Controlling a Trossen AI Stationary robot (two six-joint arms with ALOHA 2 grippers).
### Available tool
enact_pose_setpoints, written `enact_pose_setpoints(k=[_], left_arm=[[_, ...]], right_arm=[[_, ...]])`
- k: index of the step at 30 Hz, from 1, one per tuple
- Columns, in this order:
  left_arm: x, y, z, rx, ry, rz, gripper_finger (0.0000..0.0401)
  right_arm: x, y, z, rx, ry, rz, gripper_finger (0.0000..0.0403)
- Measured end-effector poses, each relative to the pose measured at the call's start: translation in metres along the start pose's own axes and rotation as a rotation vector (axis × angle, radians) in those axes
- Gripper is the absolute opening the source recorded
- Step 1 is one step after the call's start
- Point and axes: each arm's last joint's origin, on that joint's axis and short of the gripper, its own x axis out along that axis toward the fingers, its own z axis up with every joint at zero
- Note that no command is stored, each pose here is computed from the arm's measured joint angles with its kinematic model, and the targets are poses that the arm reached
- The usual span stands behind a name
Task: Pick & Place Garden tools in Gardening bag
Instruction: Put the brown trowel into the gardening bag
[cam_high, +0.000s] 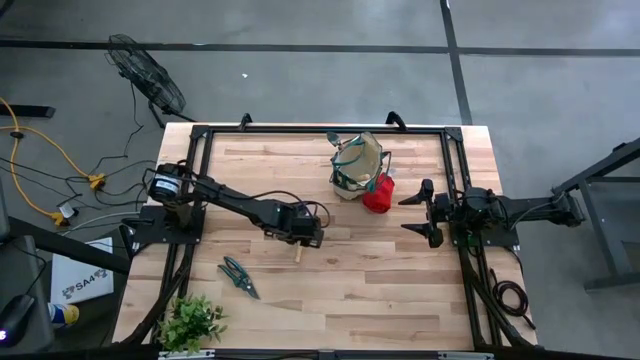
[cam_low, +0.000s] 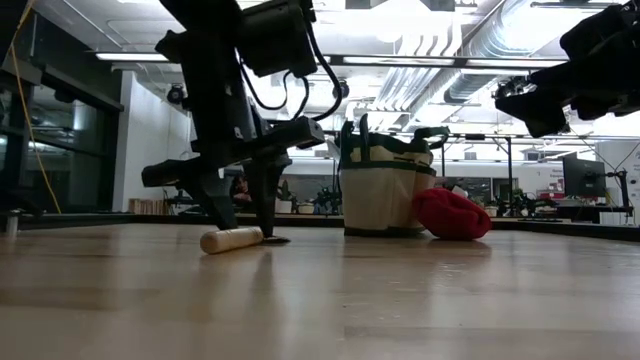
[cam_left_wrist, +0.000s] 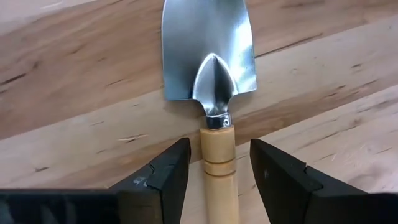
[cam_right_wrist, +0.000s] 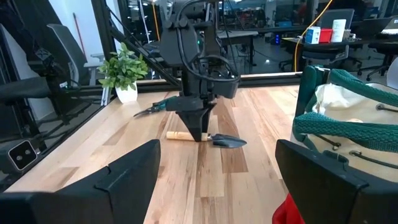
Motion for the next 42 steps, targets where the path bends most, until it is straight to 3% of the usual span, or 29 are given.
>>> enact_pose_setpoints(k=[7, 16, 23, 28, 34, 42], left_arm=[[0.001, 0.001, 0.000, 0.056, -0.003, 0.011, 0.0153], [0.002, 0.003, -0.001, 0.103, 0.014, 0.022, 0.0059], [0.001, 0.002, -0.001, 0.162, 0.026, 0.013, 0.0055], [-0.008, 0.001, 0.000, 0.286, 0.015, -0.028, 0.0055], [-0.040, -0.013, 0.005, 0.490, -0.060, -0.212, 0.0055], [-0.075, -0.036, 0.018, 0.694, -0.140, -0.579, 0.0055]], right_arm=[[0.000, 0.000, 0.000, 0.000, 0.000, -0.001, 0.0311], [0.000, 0.000, 0.000, 0.000, 0.000, 0.000, 0.0311], [0.000, 0.000, 0.000, 0.000, 0.000, 0.000, 0.0311], [0.000, 0.000, 0.000, 0.000, 0.000, 0.000, 0.0311], [0.000, 0.000, 0.000, 0.000, 0.000, 0.000, 0.0311], [0.000, 0.000, 0.000, 0.000, -0.003, -0.003, 0.0311]])
